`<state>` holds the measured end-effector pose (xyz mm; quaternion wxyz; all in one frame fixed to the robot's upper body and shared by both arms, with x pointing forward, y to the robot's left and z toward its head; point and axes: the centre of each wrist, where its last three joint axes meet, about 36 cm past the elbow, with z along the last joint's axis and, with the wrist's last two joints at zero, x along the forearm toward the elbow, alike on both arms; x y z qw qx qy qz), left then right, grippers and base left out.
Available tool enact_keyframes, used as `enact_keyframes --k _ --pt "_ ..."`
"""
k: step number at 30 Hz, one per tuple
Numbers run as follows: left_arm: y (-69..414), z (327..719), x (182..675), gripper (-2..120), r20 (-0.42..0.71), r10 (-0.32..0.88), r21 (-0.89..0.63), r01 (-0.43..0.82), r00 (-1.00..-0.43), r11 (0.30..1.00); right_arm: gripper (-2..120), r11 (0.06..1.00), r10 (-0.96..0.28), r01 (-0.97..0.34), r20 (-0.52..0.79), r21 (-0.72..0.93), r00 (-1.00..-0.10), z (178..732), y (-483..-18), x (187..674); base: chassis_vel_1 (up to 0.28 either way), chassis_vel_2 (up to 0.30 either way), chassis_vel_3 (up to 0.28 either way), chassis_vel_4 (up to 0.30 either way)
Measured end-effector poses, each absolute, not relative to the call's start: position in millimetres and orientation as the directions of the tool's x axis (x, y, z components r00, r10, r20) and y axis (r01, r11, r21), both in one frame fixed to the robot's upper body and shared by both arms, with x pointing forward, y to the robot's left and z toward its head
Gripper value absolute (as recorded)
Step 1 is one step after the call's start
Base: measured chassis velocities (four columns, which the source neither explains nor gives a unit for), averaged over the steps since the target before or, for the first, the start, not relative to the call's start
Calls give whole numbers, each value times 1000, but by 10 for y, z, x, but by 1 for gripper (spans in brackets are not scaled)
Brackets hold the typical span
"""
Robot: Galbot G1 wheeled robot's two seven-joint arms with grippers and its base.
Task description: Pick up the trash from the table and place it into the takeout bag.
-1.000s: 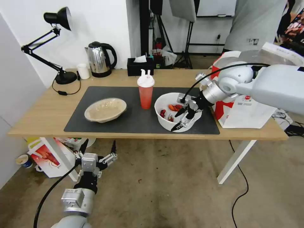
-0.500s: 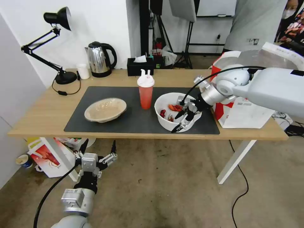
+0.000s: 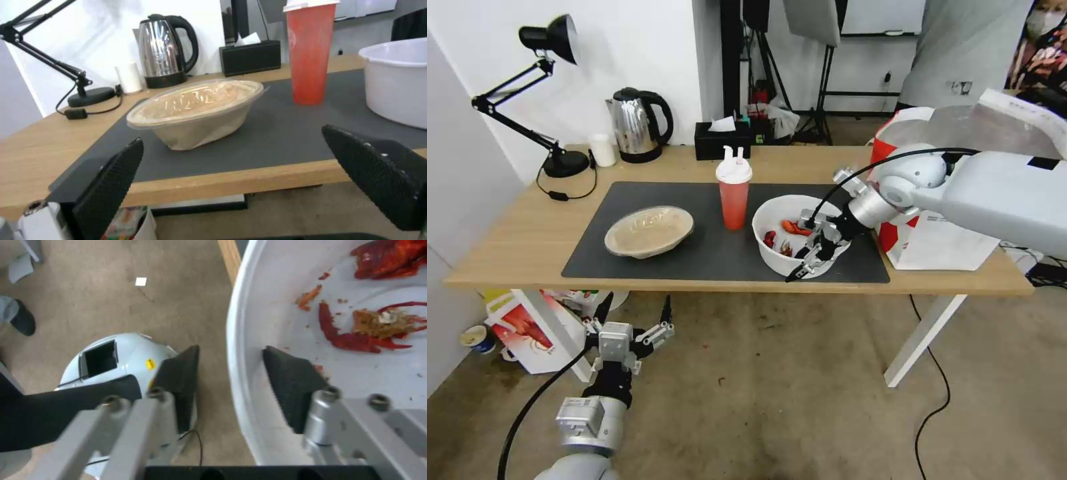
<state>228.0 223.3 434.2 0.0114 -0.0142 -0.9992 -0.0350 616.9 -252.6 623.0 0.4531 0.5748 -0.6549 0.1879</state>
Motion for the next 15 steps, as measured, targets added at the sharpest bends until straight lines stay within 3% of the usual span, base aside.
enact_keyframes --k 8,15 --pt "2233 4342 2280 100 24 27 70 29 -999 997 5 263 -591 -924 803 278 73 6284 -2536 6198 0 0 0 0" --pt "2233 4342 2280 100 24 27 70 29 -999 997 0 258 -599 -925 797 278 73 6352 -2558 6211 0 0 0 0"
